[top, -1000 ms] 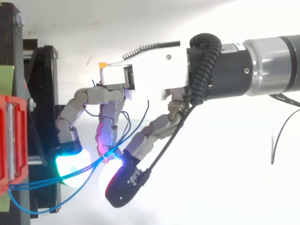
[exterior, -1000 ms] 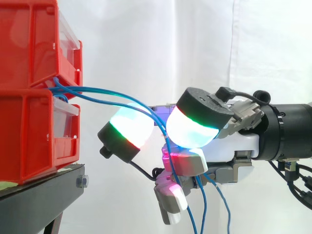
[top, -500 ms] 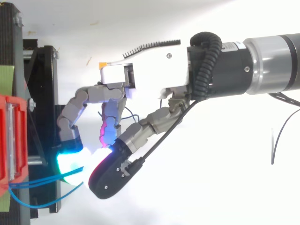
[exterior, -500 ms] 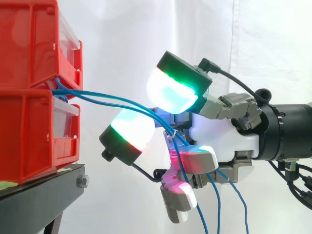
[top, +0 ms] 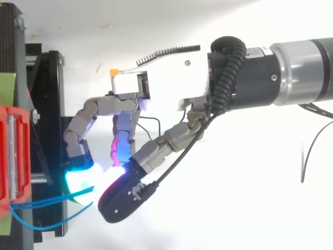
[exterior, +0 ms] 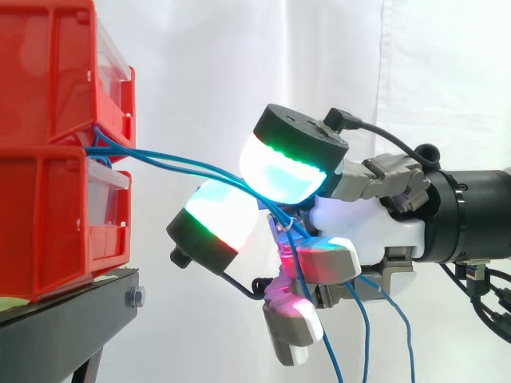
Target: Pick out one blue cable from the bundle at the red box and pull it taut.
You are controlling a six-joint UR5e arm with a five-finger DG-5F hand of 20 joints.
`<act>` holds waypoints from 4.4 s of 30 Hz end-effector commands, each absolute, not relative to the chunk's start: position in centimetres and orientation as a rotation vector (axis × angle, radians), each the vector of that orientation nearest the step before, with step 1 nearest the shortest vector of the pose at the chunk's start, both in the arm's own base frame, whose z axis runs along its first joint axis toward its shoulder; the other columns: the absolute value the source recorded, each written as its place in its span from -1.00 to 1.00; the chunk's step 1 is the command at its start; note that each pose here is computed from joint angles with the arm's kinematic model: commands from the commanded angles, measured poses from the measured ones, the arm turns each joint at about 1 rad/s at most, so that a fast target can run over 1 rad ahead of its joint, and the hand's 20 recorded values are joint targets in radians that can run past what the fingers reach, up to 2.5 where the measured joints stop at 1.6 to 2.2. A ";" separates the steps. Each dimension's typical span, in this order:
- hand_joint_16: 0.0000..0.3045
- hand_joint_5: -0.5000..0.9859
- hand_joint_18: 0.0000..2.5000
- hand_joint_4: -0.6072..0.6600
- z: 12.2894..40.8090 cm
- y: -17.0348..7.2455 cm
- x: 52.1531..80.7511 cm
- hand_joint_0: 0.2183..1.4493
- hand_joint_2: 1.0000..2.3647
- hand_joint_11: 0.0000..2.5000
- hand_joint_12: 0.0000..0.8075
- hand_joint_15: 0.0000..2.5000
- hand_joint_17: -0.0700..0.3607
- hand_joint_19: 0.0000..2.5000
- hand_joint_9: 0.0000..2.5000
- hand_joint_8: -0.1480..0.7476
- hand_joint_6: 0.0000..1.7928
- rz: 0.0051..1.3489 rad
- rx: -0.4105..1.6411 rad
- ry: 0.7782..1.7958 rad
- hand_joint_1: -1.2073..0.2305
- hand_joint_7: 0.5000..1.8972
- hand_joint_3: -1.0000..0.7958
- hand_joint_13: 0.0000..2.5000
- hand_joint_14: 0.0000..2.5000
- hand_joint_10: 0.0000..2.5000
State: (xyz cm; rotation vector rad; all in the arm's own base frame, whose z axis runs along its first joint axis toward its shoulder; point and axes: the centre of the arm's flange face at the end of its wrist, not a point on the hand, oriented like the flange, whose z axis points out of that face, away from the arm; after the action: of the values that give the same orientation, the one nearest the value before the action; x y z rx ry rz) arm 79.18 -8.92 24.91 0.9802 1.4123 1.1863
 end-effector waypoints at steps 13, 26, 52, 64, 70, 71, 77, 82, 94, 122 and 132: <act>-0.66 -0.53 -0.31 -0.30 25.0 -8.9 79.2 -0.08 -0.99 -0.31 -0.03 -0.46 -0.13 -0.41 0.09 -0.05 0.04 1.187 0.979 1.411 -0.54 -0.33 -0.36 -0.10 -0.98 -0.98; -0.67 -0.50 -0.29 -0.32 25.0 -9.0 79.2 -0.10 -1.00 -0.29 -0.05 -0.46 -0.15 -0.41 0.14 -0.07 0.05 1.186 0.980 1.410 -0.56 -0.38 -0.44 -0.07 -0.98 -0.98; -0.63 -0.44 -0.29 0.04 24.9 -9.2 79.1 -0.49 -1.00 -0.32 0.02 -0.45 -0.09 -0.41 0.23 -0.01 -0.06 1.185 0.982 1.412 -0.23 -0.41 -0.44 -0.04 -0.98 -0.98; -0.64 -0.43 -0.35 -0.09 24.9 -9.1 79.1 -0.33 -0.98 -0.30 0.00 -0.45 -0.10 -0.40 0.23 -0.01 -0.05 1.186 0.981 1.413 -0.31 -0.28 -0.26 -0.05 -0.98 -0.98; -0.64 -0.45 -0.36 -0.05 24.9 -9.2 79.2 -0.32 -0.97 -0.30 0.00 -0.44 -0.10 -0.41 0.20 0.00 -0.03 1.187 0.979 1.408 -0.47 -0.24 -0.16 -0.08 -0.98 -0.98; -0.63 -0.46 -0.37 -0.04 24.9 -9.2 79.2 -0.32 -0.97 -0.29 0.00 -0.45 -0.09 -0.42 0.19 0.01 -0.01 1.186 0.980 1.410 -0.50 -0.28 -0.16 -0.08 -0.98 -0.98; -0.64 -0.47 -0.38 -0.08 24.8 -9.4 79.1 -0.22 -0.98 -0.28 -0.02 -0.45 -0.10 -0.43 0.17 -0.01 0.00 1.183 0.984 1.412 -0.60 -0.26 -0.22 -0.09 -0.98 -0.98; -0.64 -0.47 -0.38 -0.17 24.9 -9.4 79.1 -0.12 -0.99 -0.29 -0.03 -0.46 -0.11 -0.44 0.17 -0.04 0.00 1.185 0.981 1.409 -0.61 -0.22 -0.36 -0.10 -0.98 -0.98; -0.66 -0.46 -0.42 -0.35 24.8 -9.4 79.1 0.02 -0.98 -0.28 -0.06 -0.45 -0.14 -0.41 0.19 -0.06 0.06 1.184 0.983 1.413 -0.62 -0.04 -0.24 -0.11 -0.98 -0.98; -0.76 -0.49 -0.43 -0.50 24.8 -9.6 79.1 -0.02 -1.00 -0.28 -0.12 -0.49 -0.29 -0.56 0.13 -0.14 0.06 1.183 0.984 1.410 -0.63 -0.22 -0.44 -0.16 -0.98 -0.98; -0.75 -0.49 -0.45 -0.46 24.9 -9.6 79.1 -0.05 -1.00 -0.29 -0.11 -0.50 -0.28 -0.56 0.12 -0.14 0.06 1.183 0.982 1.407 -0.63 -0.25 -0.44 -0.19 -0.98 -0.98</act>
State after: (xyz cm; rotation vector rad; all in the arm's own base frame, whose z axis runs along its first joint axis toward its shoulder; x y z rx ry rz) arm 79.07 -9.60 24.84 0.9843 1.4096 1.1819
